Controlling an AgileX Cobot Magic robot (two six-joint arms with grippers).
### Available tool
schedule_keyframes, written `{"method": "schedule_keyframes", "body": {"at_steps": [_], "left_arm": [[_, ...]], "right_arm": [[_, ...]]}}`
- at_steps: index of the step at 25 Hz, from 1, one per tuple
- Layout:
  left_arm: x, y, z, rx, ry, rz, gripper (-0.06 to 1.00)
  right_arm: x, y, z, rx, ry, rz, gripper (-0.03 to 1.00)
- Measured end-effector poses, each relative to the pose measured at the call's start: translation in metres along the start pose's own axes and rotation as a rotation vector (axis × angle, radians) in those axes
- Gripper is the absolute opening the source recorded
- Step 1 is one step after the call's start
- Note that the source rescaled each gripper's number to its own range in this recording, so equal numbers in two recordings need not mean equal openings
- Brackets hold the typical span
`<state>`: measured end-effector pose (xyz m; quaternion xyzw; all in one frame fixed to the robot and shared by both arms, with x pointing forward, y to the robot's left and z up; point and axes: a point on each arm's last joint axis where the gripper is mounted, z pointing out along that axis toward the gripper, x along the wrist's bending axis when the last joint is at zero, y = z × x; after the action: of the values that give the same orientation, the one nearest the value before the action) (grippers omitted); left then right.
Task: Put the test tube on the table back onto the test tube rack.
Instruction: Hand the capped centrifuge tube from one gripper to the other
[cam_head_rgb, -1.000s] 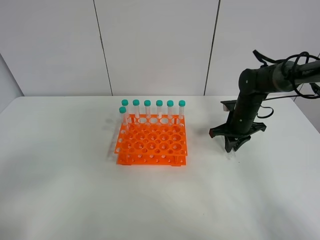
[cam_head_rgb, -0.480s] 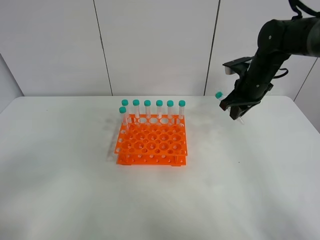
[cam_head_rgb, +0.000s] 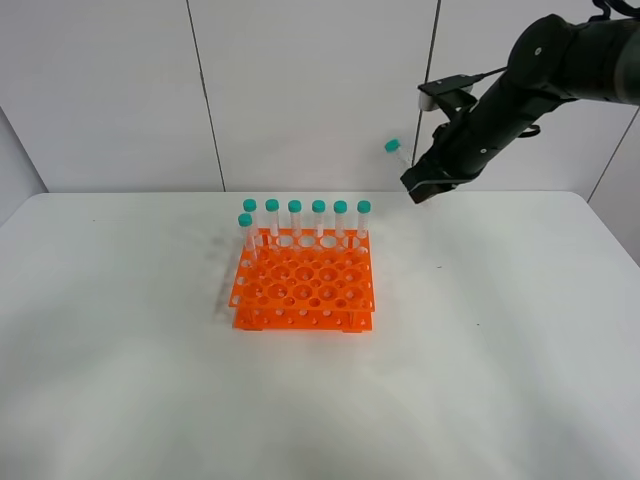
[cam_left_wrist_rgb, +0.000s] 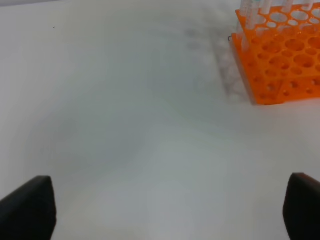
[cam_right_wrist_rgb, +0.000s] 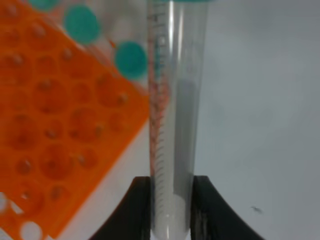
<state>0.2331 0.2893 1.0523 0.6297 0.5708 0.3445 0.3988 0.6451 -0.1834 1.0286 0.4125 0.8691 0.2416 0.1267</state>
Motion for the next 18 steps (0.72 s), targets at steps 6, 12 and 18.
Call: {"method": "schedule_keyframes", "body": {"at_steps": [6, 12, 18], "left_arm": [[0.000, 0.000, 0.001, 0.001, 0.000, 0.000, 1.00], [0.000, -0.001, 0.001, 0.002, 0.000, 0.000, 1.00], [0.000, -0.001, 0.001, 0.002, 0.000, 0.000, 1.00]], "right_arm": [[0.084, 0.032, 0.012, -0.100, 0.065, -0.291, 0.02], [0.144, 0.031, 0.019, -0.049, 0.033, -0.622, 0.02], [0.153, 0.013, 0.035, -0.039, -0.119, -0.639, 0.02]]}}
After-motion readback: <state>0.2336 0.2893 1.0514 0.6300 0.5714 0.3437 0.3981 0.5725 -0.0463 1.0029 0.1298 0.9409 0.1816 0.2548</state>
